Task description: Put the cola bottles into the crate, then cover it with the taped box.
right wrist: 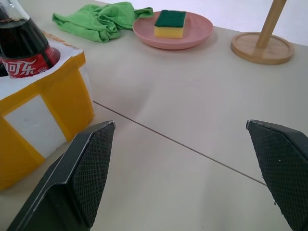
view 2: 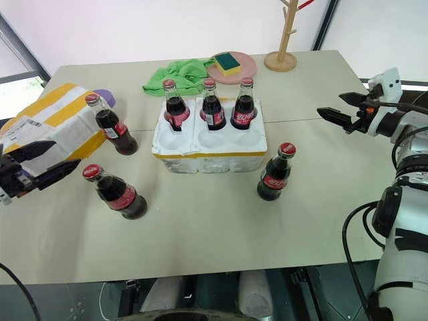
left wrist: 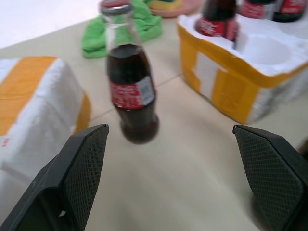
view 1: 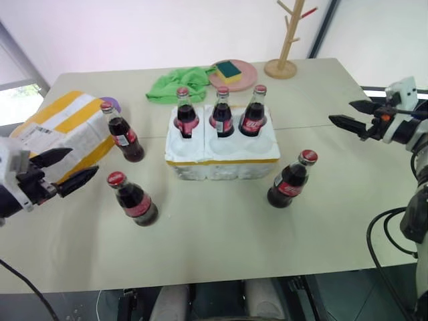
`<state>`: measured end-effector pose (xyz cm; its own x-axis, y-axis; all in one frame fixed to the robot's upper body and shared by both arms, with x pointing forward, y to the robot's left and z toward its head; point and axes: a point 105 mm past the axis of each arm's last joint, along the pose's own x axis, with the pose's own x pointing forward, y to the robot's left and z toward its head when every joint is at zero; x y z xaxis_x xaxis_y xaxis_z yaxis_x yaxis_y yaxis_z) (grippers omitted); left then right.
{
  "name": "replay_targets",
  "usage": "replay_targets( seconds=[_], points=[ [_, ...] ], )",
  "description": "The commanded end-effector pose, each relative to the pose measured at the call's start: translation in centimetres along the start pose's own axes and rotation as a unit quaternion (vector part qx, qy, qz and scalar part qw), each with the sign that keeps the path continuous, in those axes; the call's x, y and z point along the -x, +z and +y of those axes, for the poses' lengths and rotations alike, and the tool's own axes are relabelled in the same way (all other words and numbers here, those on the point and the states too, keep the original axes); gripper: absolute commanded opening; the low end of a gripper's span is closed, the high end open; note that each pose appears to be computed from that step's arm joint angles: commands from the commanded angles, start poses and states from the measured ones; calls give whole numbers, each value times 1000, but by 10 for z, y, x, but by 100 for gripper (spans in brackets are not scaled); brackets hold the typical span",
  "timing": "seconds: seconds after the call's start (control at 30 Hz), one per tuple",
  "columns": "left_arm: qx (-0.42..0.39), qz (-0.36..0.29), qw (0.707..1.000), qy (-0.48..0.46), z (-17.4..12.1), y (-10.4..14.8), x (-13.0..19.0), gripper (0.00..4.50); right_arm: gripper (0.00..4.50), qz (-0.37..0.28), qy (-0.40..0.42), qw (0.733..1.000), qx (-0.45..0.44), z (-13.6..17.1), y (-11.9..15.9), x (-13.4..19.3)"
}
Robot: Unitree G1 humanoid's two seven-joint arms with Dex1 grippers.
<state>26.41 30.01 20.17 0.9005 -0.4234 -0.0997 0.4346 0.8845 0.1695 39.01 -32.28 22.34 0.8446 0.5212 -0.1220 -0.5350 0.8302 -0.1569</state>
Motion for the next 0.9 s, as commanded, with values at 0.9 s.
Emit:
replay_targets(
  seconds=[0.9],
  points=[
    [20, -37, 999, 32, 17, -17, -72, 434, 450, -42, 307, 947, 80, 82, 103, 13]
  ],
)
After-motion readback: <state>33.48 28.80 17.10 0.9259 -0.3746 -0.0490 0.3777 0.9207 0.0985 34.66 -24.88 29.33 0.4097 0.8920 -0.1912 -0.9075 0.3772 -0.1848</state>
